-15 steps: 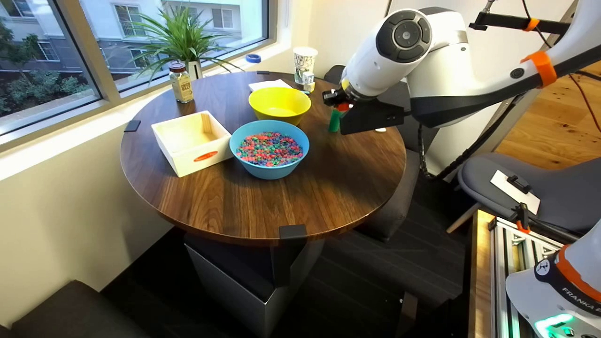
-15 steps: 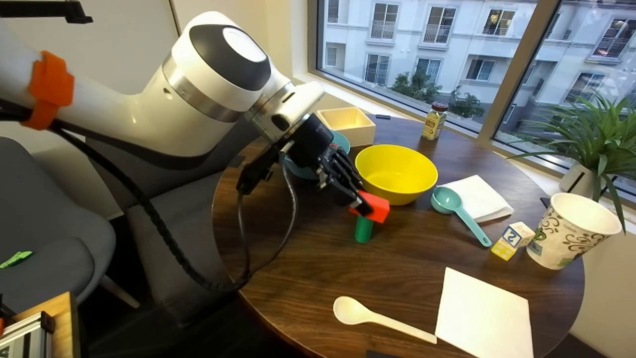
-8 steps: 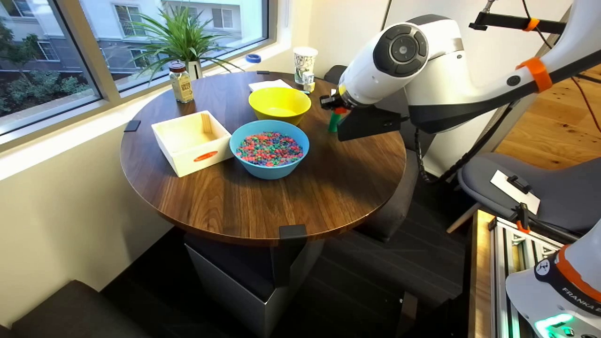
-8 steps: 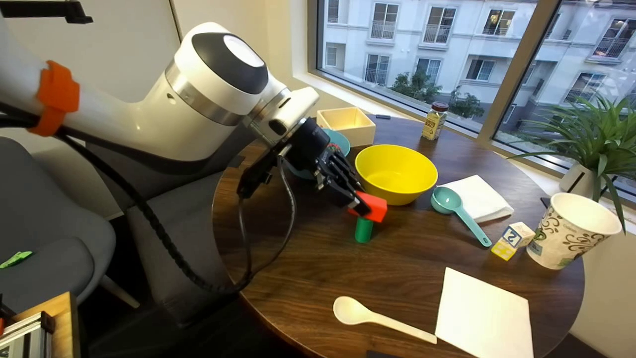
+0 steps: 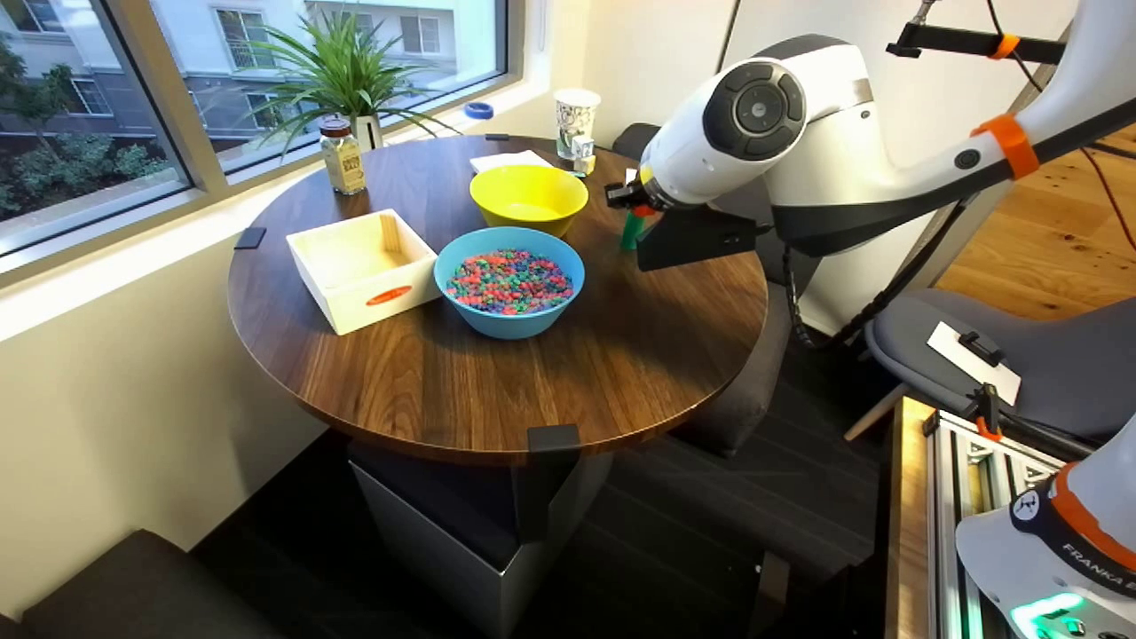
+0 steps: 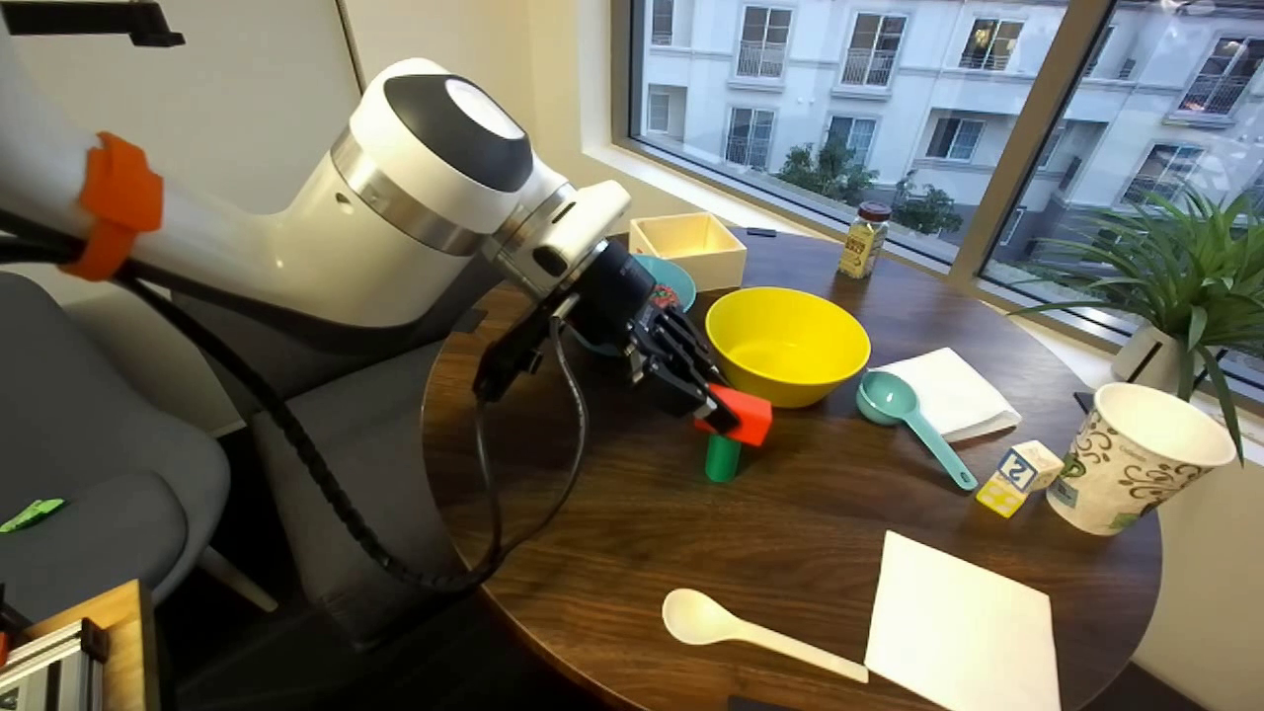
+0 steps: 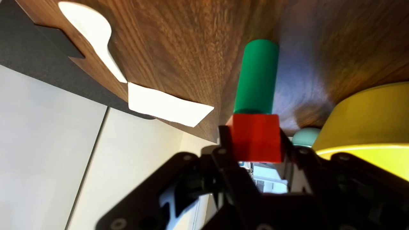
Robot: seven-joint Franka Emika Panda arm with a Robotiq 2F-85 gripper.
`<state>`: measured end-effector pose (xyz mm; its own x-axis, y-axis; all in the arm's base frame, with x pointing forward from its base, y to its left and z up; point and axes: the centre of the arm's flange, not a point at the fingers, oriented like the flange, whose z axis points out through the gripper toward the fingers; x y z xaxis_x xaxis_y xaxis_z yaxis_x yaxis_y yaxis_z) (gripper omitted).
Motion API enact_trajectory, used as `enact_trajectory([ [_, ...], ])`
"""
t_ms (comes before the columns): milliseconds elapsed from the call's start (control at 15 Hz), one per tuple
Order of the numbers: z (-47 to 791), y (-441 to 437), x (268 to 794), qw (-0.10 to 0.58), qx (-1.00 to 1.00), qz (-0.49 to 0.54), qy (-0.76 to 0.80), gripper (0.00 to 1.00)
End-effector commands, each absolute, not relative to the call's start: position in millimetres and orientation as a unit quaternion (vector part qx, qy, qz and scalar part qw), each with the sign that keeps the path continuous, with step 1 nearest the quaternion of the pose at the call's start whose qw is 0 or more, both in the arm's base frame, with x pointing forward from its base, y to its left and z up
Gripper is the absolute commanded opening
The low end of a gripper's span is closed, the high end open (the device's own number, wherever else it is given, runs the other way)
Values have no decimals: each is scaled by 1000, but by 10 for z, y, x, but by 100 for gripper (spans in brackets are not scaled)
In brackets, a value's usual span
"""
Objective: Pick up the orange rectangular block and place it horizontally on the green cylindrical block
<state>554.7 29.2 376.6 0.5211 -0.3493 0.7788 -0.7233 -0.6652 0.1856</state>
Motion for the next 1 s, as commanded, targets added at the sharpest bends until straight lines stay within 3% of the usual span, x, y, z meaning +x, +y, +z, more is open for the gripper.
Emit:
enact_trajectory([
  [0,3669,330,5472,267,824,379,-326,8],
  [933,3596,402,5462,279,812,404,-316,8],
])
